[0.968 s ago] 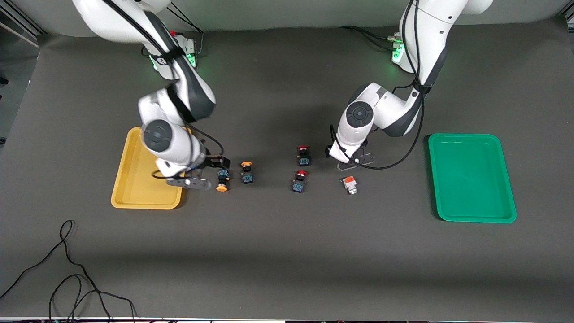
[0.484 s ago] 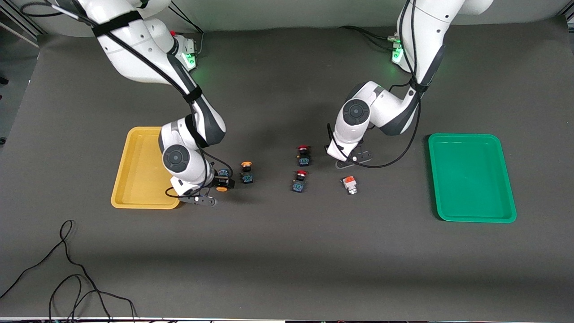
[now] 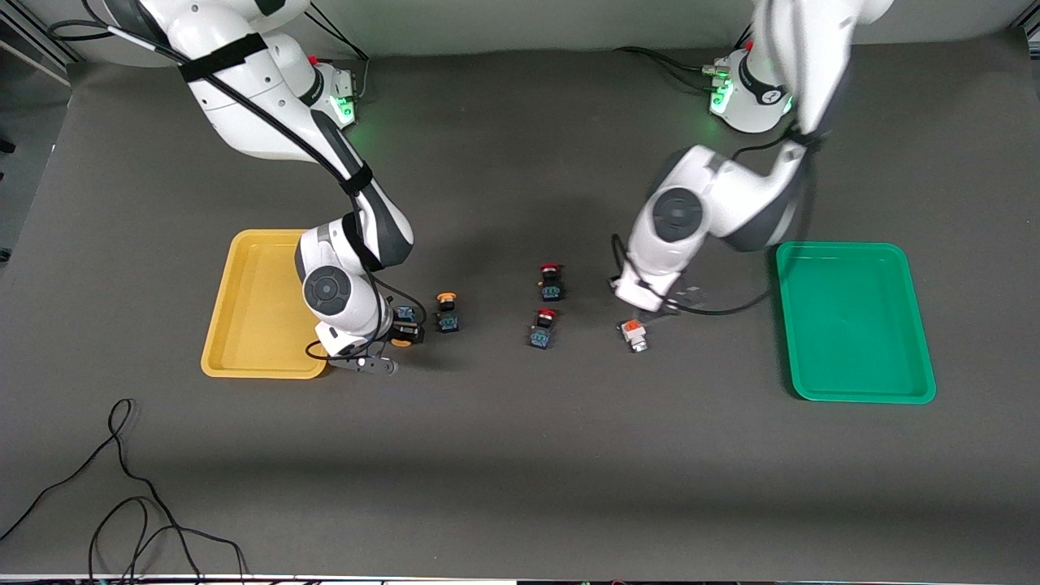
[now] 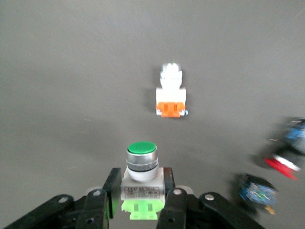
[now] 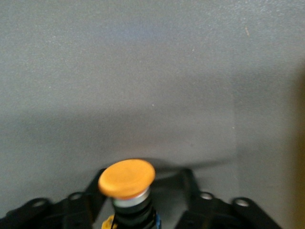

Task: Place green and yellow buttons in trays
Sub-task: 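Grasp the green button with the left gripper while the right gripper grasps the orange button, then lower the green button into the green tray while the right gripper lowers orange into yellow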

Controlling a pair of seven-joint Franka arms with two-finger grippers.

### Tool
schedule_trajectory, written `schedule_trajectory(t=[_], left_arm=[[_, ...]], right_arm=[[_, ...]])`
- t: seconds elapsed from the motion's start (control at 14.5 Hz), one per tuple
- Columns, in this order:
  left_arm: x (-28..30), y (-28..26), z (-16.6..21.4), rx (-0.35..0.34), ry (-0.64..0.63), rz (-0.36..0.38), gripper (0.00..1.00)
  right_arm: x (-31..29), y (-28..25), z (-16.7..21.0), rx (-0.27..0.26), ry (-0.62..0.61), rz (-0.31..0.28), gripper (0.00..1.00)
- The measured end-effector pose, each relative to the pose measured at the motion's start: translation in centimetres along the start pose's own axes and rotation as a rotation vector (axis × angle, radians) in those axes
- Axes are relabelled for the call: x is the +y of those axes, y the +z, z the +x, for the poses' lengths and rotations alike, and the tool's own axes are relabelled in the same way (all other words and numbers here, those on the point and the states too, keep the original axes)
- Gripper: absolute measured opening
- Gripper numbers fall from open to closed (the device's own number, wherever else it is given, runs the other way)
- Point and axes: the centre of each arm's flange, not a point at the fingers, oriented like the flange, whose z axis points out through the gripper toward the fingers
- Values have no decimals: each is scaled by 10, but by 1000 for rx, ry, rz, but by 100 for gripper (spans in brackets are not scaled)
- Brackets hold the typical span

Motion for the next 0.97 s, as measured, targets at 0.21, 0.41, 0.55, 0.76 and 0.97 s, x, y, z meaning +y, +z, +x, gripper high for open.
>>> schedule_trajectory(t=[0.21, 0.41, 0.55, 0.76, 0.97], left_arm=[[-56, -114, 31, -35, 89, -14, 40], [-136, -152, 61, -73, 175, -5, 40], [-201, -156, 92, -99, 238, -11, 40], [-291, -153, 127, -104, 304, 9, 40], [-322, -121, 143, -71, 347, 38, 40]], right_arm=[[1, -12, -1, -15, -4, -5, 33], [24, -56, 12, -35, -26, -24, 33], [63, -108, 27, -67, -75, -42, 33], [146, -170, 45, -62, -162, -32, 33], [213, -156, 45, -82, -211, -35, 33]])
